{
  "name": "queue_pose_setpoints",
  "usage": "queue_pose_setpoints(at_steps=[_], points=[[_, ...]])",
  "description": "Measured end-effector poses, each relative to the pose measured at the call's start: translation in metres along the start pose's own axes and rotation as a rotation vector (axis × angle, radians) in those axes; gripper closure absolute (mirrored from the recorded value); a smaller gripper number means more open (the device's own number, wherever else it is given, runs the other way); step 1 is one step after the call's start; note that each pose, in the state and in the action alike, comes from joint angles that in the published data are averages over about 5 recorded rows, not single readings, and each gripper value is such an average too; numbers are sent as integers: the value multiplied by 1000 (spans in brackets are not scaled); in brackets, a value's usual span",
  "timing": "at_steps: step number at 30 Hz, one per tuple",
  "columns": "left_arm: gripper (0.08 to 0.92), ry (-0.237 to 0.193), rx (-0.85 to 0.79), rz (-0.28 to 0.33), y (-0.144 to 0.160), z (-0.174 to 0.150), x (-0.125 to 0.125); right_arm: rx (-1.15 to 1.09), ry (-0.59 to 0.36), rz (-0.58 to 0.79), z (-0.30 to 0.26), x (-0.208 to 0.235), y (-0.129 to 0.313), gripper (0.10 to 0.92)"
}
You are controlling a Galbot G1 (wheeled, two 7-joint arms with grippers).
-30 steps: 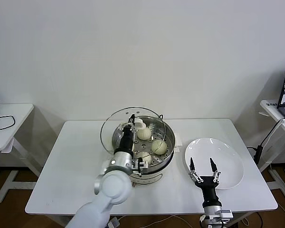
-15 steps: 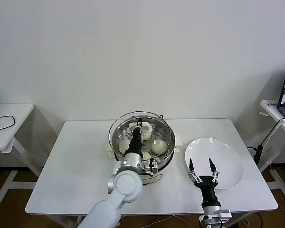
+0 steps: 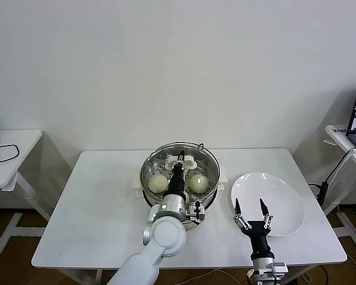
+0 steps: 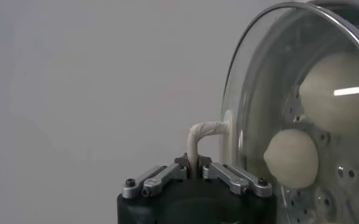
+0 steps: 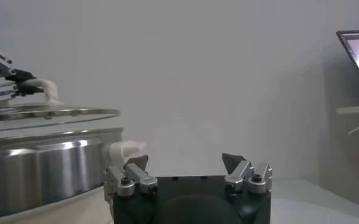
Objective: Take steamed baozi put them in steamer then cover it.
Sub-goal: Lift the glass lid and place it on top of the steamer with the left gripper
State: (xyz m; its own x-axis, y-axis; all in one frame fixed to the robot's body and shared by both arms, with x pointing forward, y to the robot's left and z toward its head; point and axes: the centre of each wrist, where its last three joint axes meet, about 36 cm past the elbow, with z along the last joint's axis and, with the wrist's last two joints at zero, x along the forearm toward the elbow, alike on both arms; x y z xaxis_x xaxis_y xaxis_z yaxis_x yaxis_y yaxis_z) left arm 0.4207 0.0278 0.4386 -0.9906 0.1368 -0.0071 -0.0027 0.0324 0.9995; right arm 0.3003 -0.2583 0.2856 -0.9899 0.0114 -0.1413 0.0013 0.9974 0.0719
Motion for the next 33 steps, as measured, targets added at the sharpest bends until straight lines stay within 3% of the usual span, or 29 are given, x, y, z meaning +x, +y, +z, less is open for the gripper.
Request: queue_pose_setpoints(at_steps=[33], points=[[810,3,-19,1,-9,2,-5,6,7,-19,2,2,5,200]])
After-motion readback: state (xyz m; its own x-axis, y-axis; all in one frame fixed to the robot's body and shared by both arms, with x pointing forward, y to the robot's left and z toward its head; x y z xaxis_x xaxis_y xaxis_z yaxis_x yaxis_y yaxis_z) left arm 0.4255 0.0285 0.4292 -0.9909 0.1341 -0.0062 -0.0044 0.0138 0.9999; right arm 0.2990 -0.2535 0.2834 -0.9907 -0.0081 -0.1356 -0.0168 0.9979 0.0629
